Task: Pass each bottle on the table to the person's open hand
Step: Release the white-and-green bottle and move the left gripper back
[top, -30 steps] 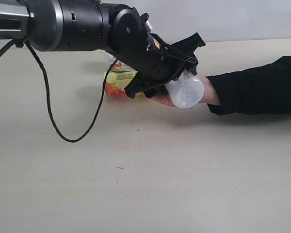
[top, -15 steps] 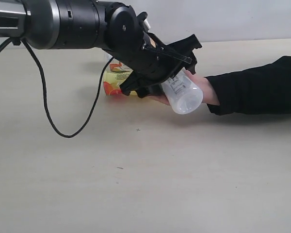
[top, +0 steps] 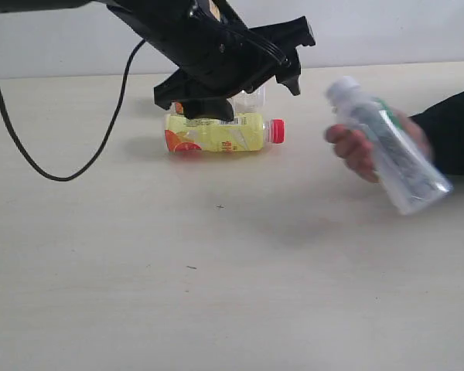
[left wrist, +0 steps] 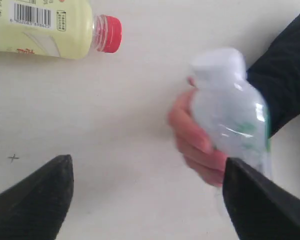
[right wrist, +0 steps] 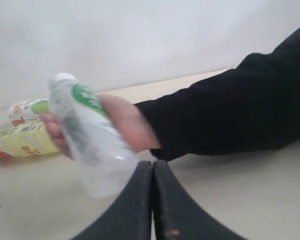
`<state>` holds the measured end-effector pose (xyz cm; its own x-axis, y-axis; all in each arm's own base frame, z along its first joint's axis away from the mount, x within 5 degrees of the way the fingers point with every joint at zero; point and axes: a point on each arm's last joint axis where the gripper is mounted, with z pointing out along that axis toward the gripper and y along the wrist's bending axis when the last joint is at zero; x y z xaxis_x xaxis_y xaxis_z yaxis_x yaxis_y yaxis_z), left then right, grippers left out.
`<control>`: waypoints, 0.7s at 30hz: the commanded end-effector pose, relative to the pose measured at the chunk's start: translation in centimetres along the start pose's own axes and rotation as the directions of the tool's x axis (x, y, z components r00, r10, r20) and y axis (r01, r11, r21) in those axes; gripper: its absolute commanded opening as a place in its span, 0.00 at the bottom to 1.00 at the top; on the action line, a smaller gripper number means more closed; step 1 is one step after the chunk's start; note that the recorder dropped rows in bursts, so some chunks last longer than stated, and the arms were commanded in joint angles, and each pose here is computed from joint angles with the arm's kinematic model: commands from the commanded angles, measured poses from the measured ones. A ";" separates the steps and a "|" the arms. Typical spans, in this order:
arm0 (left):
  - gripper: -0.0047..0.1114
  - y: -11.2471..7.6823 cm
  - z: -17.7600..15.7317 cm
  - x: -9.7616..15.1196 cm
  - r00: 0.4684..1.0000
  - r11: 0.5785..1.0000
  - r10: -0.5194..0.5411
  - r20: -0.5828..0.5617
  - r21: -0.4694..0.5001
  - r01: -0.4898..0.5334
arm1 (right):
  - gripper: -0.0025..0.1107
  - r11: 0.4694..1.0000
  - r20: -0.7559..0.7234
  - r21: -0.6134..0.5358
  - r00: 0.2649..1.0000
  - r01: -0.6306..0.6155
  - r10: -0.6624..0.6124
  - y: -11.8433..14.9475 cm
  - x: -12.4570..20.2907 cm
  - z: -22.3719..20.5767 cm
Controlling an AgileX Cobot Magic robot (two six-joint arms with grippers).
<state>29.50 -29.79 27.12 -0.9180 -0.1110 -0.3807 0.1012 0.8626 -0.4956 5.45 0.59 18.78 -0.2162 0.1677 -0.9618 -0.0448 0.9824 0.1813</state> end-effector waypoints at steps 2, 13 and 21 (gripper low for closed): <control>0.72 -0.8 -5.7 -0.2 0.987 0.987 0.157 0.019 0.018 -0.158 | 0.02 1.000 0.010 0.001 1.000 0.006 -0.006 0.0 0.0 0.0; 0.72 -0.6 -11.9 1.0 0.880 0.880 0.474 -0.030 0.012 -0.474 | 0.02 1.000 0.010 0.001 1.000 0.006 -0.006 0.0 0.0 0.0; 0.57 0.1 -11.5 0.2 0.586 0.582 0.810 -0.033 -0.085 -0.809 | 0.02 1.000 0.010 0.001 1.000 0.006 -0.006 0.0 0.0 0.0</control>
<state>24.28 -24.35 35.88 -0.5730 0.5693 -0.5895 0.7255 0.6869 -0.0418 5.45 0.59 18.78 -0.2162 0.1677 -0.9618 -0.0448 0.9824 0.1813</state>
